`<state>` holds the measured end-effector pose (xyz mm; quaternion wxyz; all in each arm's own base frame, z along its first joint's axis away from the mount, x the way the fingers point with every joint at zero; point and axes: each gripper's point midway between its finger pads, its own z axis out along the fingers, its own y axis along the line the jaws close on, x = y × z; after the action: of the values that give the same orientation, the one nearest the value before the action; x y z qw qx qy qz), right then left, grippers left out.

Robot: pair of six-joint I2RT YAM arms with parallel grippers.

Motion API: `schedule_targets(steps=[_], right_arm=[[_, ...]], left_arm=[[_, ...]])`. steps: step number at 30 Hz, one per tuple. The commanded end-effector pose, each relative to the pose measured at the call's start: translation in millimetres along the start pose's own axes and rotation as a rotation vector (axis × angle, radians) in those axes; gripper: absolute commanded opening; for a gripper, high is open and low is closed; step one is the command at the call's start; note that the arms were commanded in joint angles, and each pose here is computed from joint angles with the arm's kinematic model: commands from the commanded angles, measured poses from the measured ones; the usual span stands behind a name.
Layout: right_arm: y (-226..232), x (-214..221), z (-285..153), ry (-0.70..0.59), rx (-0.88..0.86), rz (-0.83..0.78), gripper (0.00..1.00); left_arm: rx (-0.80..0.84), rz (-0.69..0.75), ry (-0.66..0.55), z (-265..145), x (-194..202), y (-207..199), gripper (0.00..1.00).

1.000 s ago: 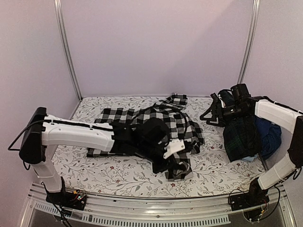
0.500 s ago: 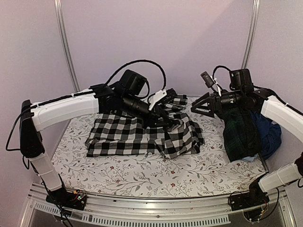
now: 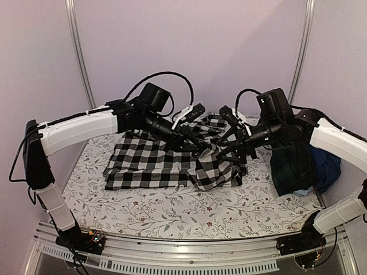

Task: Fold and stack the mixed laundry pile
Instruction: Fold the flattened shirt at the center of the board.

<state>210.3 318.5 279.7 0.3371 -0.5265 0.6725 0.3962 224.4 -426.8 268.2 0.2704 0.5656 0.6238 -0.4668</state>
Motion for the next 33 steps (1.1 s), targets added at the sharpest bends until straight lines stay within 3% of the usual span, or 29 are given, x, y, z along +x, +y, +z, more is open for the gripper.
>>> schedule_targets(steps=[1, 6, 9, 12, 13, 14, 15, 19, 21, 22, 23, 24, 33], right_arm=[[-10, -5, 13, 0.041, 0.057, -0.087, 0.69], [-12, -12, 25, 0.053, 0.064, -0.117, 0.69], [-13, -13, 32, 0.064, 0.065, -0.131, 0.6], [-12, -19, 33, 0.057, 0.062, -0.142, 0.38], [-12, -21, 33, 0.054, 0.063, -0.143, 0.25], [-12, -23, 32, 0.05, 0.065, -0.144, 0.05], [-15, -27, 32, 0.044, 0.077, -0.143, 0.0], [-42, -48, 22, -0.014, 0.193, -0.118, 0.0], [-67, -68, 11, -0.079, 0.272, -0.107, 0.0], [-81, -85, 5, -0.126, 0.308, -0.106, 0.0], [-93, -97, 1, -0.155, 0.332, -0.109, 0.0], [-104, -107, -3, -0.183, 0.353, -0.112, 0.0], [-232, -138, -9, -0.271, 0.48, -0.054, 0.0]], left_arm=[[0.058, 0.005, -0.01, 1, 2, -8, 0.01], [0.078, 0.005, -0.013, 2, 2, -10, 0.02], [0.079, 0.007, -0.013, 1, 3, -10, 0.01], [0.056, -0.009, -0.018, -2, 3, -5, 0.06], [0.038, -0.023, -0.028, -5, 1, 0, 0.09], [0.007, -0.044, -0.039, -10, -2, 7, 0.13], [-0.021, -0.075, -0.053, -17, -4, 17, 0.17], [-0.23, -0.213, -0.152, -68, -18, 69, 0.32], [-0.369, -0.26, -0.239, -108, -23, 94, 0.45], [-0.423, -0.272, -0.29, -130, -24, 103, 0.64], [-0.48, -0.264, -0.344, -151, -29, 106, 0.94], [-0.54, -0.267, -0.384, -169, -31, 110, 0.99], [-0.911, -0.404, -0.649, -275, -6, 114, 1.0]])
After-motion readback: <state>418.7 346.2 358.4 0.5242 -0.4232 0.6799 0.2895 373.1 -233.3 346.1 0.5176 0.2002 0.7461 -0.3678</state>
